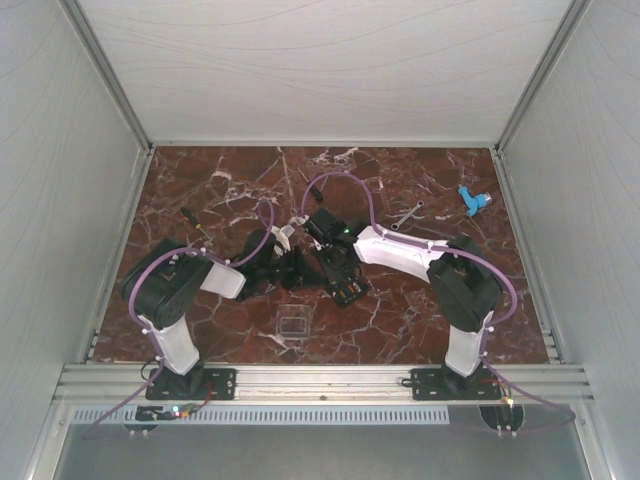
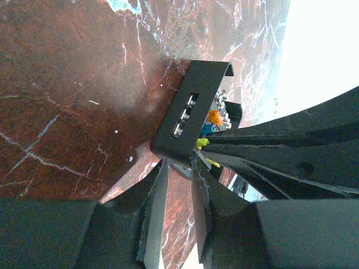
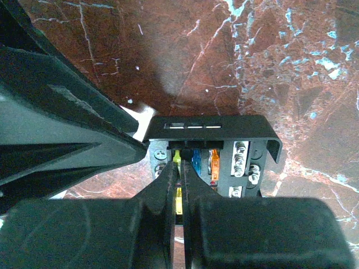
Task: Snap on the fuse box
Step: Install the fuse at the fuse box base.
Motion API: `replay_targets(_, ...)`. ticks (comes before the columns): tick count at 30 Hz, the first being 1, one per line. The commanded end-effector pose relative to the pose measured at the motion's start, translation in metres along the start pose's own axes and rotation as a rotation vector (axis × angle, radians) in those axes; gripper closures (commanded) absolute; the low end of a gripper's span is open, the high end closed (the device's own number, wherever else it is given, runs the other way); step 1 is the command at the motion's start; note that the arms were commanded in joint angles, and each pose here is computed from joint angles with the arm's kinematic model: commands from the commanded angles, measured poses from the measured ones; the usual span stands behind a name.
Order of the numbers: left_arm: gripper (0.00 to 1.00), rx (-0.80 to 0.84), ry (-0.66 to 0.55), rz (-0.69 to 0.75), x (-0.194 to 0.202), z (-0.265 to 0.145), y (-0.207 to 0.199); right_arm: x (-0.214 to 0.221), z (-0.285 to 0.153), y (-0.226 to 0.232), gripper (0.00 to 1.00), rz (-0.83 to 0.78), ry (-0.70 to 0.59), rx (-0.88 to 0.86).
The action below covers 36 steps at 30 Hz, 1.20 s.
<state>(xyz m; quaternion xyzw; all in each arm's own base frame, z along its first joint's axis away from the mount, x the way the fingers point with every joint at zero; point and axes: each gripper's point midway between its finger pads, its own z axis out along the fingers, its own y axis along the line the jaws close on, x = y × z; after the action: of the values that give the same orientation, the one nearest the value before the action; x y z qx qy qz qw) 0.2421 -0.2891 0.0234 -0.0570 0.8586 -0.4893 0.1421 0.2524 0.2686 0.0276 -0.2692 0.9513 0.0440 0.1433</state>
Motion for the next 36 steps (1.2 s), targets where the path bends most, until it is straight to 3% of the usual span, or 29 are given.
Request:
replay_targets(1,0.77,0.010,-0.006,0.033,-0.003,0.002,-0.003,0.043,0.038,-0.031,1.00,-0.057,0.114,0.141)
replay_targets(6,0.77,0.011,-0.006,0.032,-0.002,0.001,-0.004,0.000,-0.005,0.005,1.00,-0.094,-0.061,0.047)
replay_targets(14,0.77,0.015,-0.009,0.038,-0.004,0.001,-0.006,-0.029,-0.053,0.008,0.95,-0.052,-0.230,0.029)
replay_targets(36,0.77,0.019,-0.010,0.040,-0.005,0.001,-0.008,0.007,-0.005,0.011,1.00,-0.039,-0.040,0.017)
